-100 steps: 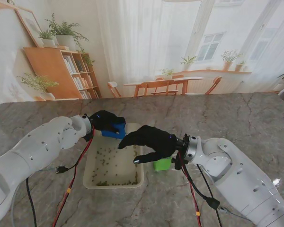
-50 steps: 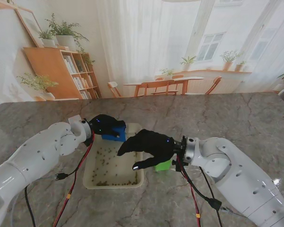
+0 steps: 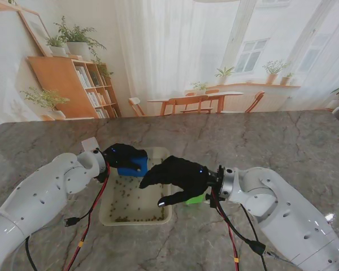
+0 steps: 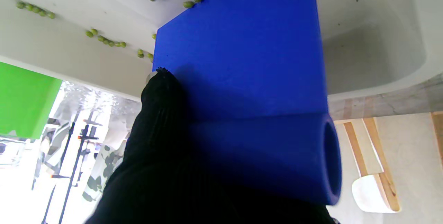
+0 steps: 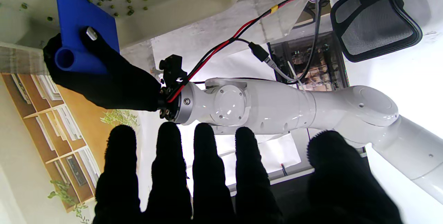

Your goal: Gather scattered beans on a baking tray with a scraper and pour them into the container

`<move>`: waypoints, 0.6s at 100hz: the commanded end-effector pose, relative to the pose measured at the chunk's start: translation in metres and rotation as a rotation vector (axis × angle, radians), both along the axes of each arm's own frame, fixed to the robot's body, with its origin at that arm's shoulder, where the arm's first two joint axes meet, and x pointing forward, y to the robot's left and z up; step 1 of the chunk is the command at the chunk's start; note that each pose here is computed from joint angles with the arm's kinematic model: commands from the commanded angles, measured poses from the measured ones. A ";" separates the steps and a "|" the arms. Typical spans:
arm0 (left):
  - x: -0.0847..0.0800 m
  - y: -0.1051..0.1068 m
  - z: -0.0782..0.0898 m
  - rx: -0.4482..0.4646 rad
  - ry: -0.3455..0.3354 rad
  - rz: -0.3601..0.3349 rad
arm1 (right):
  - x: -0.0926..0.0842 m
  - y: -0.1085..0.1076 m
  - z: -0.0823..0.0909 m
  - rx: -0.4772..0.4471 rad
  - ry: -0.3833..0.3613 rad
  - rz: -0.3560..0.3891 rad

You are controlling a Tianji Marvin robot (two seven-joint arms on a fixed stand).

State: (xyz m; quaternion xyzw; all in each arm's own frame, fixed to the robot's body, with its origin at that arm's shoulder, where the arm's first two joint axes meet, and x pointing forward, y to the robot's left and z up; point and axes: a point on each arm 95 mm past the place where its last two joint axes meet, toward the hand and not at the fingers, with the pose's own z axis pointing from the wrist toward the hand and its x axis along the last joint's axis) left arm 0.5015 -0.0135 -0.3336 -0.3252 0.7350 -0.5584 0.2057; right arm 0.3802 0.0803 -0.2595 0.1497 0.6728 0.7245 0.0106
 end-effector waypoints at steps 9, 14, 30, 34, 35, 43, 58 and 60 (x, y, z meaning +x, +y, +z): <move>-0.018 0.006 -0.015 0.020 0.033 0.003 | -0.004 0.003 -0.002 0.001 0.000 0.004; -0.021 0.006 -0.016 0.015 0.041 0.011 | -0.005 0.003 -0.002 0.001 -0.001 0.008; -0.034 0.006 -0.021 -0.004 0.063 0.036 | -0.008 0.004 -0.001 0.004 -0.002 0.015; -0.037 0.006 -0.021 -0.006 0.065 0.037 | -0.009 0.004 -0.002 0.004 -0.002 0.017; -0.037 0.006 -0.021 -0.006 0.065 0.037 | -0.009 0.004 -0.002 0.004 -0.003 0.018; -0.043 0.006 -0.022 -0.008 0.068 0.035 | -0.011 0.004 -0.001 0.005 -0.006 0.020; -0.052 0.003 -0.024 -0.013 0.082 0.035 | -0.014 0.004 -0.001 0.011 -0.009 0.018; -0.053 0.002 -0.024 -0.013 0.084 0.034 | -0.014 0.004 -0.002 0.011 -0.010 0.018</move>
